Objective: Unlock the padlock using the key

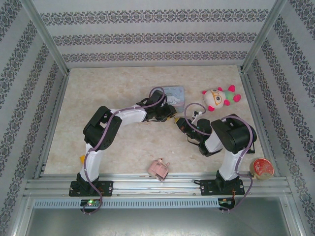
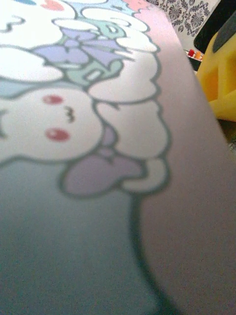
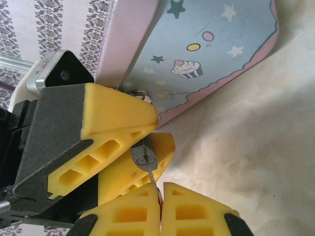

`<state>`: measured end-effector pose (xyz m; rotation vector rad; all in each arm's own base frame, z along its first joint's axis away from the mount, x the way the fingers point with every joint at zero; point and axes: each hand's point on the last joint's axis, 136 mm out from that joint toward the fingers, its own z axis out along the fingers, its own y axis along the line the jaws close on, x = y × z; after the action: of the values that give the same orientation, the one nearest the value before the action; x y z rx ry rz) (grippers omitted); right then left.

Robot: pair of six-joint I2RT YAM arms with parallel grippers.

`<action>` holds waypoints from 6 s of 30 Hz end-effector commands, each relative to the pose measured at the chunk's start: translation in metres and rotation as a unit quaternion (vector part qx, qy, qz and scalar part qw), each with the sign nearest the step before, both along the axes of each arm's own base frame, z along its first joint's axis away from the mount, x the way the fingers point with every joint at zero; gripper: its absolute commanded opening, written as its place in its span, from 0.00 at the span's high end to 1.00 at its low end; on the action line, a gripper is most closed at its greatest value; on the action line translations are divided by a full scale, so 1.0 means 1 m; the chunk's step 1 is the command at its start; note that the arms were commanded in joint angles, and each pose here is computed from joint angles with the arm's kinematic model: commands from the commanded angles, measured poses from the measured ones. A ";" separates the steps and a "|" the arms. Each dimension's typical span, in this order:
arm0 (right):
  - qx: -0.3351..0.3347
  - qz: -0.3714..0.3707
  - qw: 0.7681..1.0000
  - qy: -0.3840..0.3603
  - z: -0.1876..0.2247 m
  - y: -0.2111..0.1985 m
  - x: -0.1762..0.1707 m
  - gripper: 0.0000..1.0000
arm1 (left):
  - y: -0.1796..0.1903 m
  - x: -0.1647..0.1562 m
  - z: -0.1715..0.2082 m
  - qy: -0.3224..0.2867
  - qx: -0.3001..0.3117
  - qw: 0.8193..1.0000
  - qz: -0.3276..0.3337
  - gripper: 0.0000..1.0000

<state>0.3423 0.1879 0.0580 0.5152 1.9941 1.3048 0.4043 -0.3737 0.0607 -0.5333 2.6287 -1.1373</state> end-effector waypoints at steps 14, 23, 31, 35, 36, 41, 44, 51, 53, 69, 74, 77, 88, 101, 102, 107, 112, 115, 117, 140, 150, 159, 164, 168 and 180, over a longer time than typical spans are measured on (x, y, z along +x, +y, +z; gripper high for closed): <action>0.093 -0.020 0.995 0.038 0.015 -0.005 0.024 1.00 | -0.023 -0.023 0.005 -0.028 -0.053 0.996 -0.060 0.83; 0.081 0.007 0.997 -0.005 0.034 0.002 0.026 1.00 | -0.024 -0.029 0.011 -0.013 -0.057 0.996 -0.066 0.83; -0.010 0.036 0.995 -0.088 0.036 0.012 0.018 1.00 | -0.023 -0.038 0.011 0.027 -0.059 0.996 -0.061 0.84; -0.044 0.063 0.989 -0.124 0.037 0.029 0.014 1.00 | -0.023 -0.039 0.014 0.040 -0.063 0.996 -0.056 0.86; -0.053 0.069 0.987 -0.137 0.039 0.032 0.013 1.00 | -0.024 -0.040 0.015 0.043 -0.064 0.995 -0.057 0.86; -0.054 0.074 0.983 -0.157 0.051 0.034 0.013 1.00 | -0.026 -0.041 0.021 0.045 -0.068 0.995 -0.062 0.86; -0.024 0.052 0.991 -0.125 0.049 0.023 0.022 1.00 | -0.027 -0.043 0.023 0.046 -0.070 0.994 -0.067 0.86; 0.004 -0.001 0.998 -0.058 0.025 -0.005 0.034 1.00 | -0.026 -0.047 0.025 0.047 -0.072 0.994 -0.068 0.87; 0.005 0.006 0.998 -0.061 0.027 -0.002 0.035 1.00 | -0.027 -0.047 0.026 0.045 -0.073 0.994 -0.070 0.87; -0.023 0.009 0.999 -0.043 0.010 -0.011 0.001 0.68 | -0.020 -0.036 0.014 0.033 -0.062 0.997 -0.044 0.82; -0.026 0.006 0.998 -0.052 0.018 -0.013 -0.013 0.67 | -0.012 -0.033 0.004 0.037 -0.052 0.997 -0.032 0.82; -0.027 0.003 0.998 -0.051 0.019 -0.015 -0.020 0.67 | -0.010 -0.032 0.001 0.037 -0.046 0.998 -0.030 0.82; -0.025 0.019 0.998 -0.060 0.024 -0.001 -0.024 0.76 | -0.010 -0.032 0.001 0.037 -0.045 0.998 -0.031 0.82; -0.025 0.018 0.998 -0.057 0.020 0.003 -0.011 0.87 | -0.011 -0.034 0.003 0.039 -0.049 0.997 -0.035 0.82; -0.024 0.019 0.998 -0.059 0.021 0.004 -0.009 0.89 | -0.011 -0.034 0.003 0.039 -0.048 0.997 -0.036 0.82; -0.017 0.020 0.998 -0.064 0.025 0.008 0.000 1.00 | -0.012 -0.035 0.004 0.038 -0.050 0.997 -0.040 0.82; -0.006 0.019 0.997 -0.073 0.034 0.007 0.009 1.00 | -0.017 -0.043 0.004 0.041 -0.049 0.997 -0.053 0.82; 0.002 0.028 0.995 -0.098 0.051 0.014 0.018 1.00 | -0.022 -0.049 0.005 0.044 -0.055 0.996 -0.061 0.82; 0.000 0.019 0.996 -0.092 0.049 0.011 0.021 1.00 | -0.025 -0.051 0.007 0.042 -0.061 0.995 -0.063 0.79; 0.010 -0.012 0.999 -0.047 0.026 0.012 0.022 1.00 | 0.040 0.004 0.036 -0.138 -0.092 0.981 0.101 0.45; 0.018 -0.008 0.999 -0.043 0.025 0.022 0.026 1.00 | 0.054 0.030 0.035 -0.183 -0.097 0.964 0.164 0.46; 0.023 -0.006 0.999 -0.045 0.026 0.029 0.030 1.00 | 0.063 0.031 0.011 -0.161 -0.065 0.968 0.184 0.47; 0.022 -0.005 0.999 -0.038 0.021 0.032 0.030 1.00 | 0.053 0.041 0.013 -0.164 -0.089 0.966 0.180 0.48; 0.024 -0.003 0.999 -0.037 0.020 0.035 0.032 1.00 | 0.047 0.044 0.008 -0.156 -0.098 0.967 0.177 0.49; 0.027 -0.001 0.999 -0.030 0.015 0.040 0.036 1.00 | 0.037 0.050 0.006 -0.157 -0.106 0.968 0.166 0.70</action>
<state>0.3740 0.2202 0.0609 0.5190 1.9620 1.3223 0.4439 -0.3328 0.0564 -0.7541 2.1168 -1.2267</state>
